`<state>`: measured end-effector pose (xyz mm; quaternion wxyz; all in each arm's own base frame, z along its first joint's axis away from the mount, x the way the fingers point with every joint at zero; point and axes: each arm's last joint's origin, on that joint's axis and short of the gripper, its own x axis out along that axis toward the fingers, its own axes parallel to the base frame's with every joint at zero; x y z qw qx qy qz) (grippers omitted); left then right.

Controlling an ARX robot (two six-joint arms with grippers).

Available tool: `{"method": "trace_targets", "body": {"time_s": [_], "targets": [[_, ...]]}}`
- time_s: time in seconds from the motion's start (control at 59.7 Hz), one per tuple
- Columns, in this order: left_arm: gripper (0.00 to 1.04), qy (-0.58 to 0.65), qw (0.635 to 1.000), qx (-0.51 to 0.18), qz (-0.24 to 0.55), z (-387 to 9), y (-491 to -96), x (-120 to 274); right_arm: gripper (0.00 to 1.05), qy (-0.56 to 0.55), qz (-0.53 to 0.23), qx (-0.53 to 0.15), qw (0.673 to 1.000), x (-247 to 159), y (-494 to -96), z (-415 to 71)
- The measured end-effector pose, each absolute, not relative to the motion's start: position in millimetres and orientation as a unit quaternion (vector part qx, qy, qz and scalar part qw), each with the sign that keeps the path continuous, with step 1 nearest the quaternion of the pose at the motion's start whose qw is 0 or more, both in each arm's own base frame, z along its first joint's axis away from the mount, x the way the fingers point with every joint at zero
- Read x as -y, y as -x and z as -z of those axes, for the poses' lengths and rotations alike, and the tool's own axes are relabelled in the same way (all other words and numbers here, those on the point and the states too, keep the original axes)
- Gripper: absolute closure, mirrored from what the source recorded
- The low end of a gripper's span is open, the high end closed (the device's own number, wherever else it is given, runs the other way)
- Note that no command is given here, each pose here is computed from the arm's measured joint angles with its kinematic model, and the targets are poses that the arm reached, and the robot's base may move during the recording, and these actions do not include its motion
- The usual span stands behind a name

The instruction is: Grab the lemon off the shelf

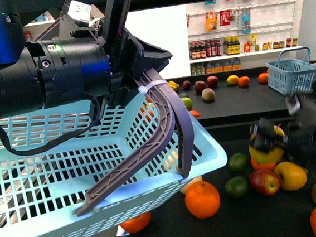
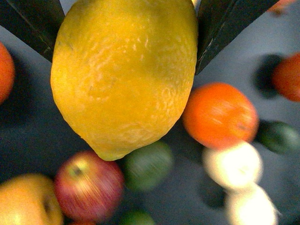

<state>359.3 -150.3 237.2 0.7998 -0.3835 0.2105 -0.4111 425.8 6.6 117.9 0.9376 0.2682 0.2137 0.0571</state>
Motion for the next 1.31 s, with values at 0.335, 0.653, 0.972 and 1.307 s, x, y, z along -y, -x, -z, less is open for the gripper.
{"method": "trace_targets", "body": {"time_s": [0.335, 0.653, 0.972, 1.307], "targets": [[0.98, 0.384, 0.800, -0.210, 0.411, -237.2, -359.3, 150.3, 0.39, -0.366, -0.219, -0.156, 0.891, -35.0, -391.8, -179.9], [0.98, 0.383, 0.800, -0.210, 0.411, -237.2, -359.3, 150.3, 0.39, -0.330, -0.262, -0.201, 0.884, -71.1, -373.9, -164.6], [0.98, 0.384, 0.800, -0.211, 0.411, -237.2, -359.3, 150.3, 0.30, -0.271, -0.284, -0.212, 0.895, -90.9, -366.3, -152.5], [0.98, 0.384, 0.799, -0.211, 0.412, -237.2, -359.2, 150.3, 0.07, -0.246, -0.300, -0.201, 0.900, -92.4, -363.1, -151.0]]}}
